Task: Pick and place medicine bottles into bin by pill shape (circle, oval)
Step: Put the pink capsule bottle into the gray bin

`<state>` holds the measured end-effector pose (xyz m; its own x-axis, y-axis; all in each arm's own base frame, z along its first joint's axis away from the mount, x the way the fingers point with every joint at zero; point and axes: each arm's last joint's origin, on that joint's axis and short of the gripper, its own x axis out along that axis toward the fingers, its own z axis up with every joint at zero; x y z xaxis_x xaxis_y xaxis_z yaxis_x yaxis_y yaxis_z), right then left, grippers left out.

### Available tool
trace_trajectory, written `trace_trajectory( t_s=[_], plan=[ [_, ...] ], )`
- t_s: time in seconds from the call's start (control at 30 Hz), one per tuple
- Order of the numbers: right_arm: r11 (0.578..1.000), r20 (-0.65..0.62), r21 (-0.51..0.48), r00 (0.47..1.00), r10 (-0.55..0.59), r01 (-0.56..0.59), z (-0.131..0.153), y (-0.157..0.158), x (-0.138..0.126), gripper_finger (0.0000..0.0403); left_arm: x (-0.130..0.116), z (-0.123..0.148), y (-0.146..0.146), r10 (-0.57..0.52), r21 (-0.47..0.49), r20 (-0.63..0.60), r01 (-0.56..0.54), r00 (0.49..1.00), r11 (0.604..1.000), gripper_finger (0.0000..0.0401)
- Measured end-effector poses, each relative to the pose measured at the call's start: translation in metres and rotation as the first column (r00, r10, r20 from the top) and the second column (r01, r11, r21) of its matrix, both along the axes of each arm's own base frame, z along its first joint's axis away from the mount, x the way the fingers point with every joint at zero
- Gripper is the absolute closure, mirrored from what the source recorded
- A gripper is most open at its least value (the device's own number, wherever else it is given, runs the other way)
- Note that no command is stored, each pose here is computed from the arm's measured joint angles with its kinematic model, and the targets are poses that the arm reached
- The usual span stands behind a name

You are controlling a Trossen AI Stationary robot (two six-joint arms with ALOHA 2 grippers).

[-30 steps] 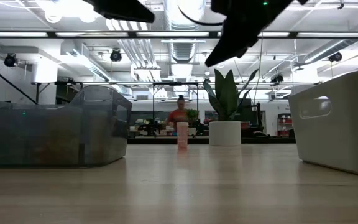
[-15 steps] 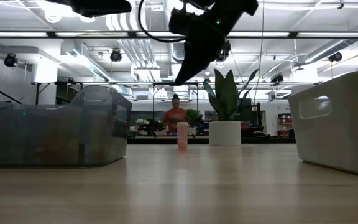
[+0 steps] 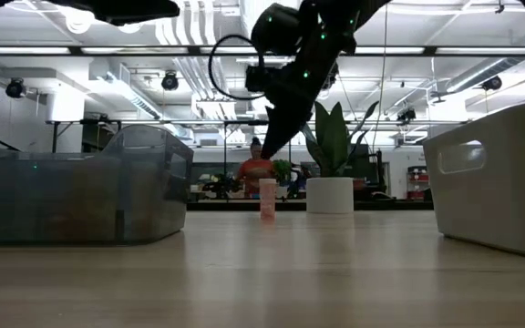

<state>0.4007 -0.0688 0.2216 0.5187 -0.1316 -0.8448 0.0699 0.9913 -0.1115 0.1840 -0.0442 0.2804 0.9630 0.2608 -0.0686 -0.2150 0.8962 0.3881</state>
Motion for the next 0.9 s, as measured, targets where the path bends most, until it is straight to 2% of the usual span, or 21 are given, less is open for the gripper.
trace_trajectory(
  t_s=[0.2,0.37,0.63,0.9],
  plan=[
    [1.0,-0.034,0.008,0.999,-0.01,0.01,-0.013,-0.005,0.003,0.0163,0.0,0.0,0.0,0.0,0.005,-0.004,0.0,1.0,1.0,0.0272],
    [1.0,-0.052,0.008,0.999,-0.018,0.018,-0.023,-0.009,0.005,0.0138,0.0,0.0,0.0,0.0,0.011,-0.005,0.0,1.0,1.0,0.0272],
    [1.0,-0.071,0.007,0.997,-0.009,0.009,-0.039,-0.009,0.011,0.0151,0.001,0.0,0.0,0.0,0.009,0.001,0.0,1.0,1.0,0.0272],
    [1.0,-0.073,0.007,0.997,-0.007,0.008,-0.041,-0.009,0.011,0.02,0.001,0.001,0.0,-0.001,0.016,0.002,0.001,1.0,1.0,0.0272]
  ],
)
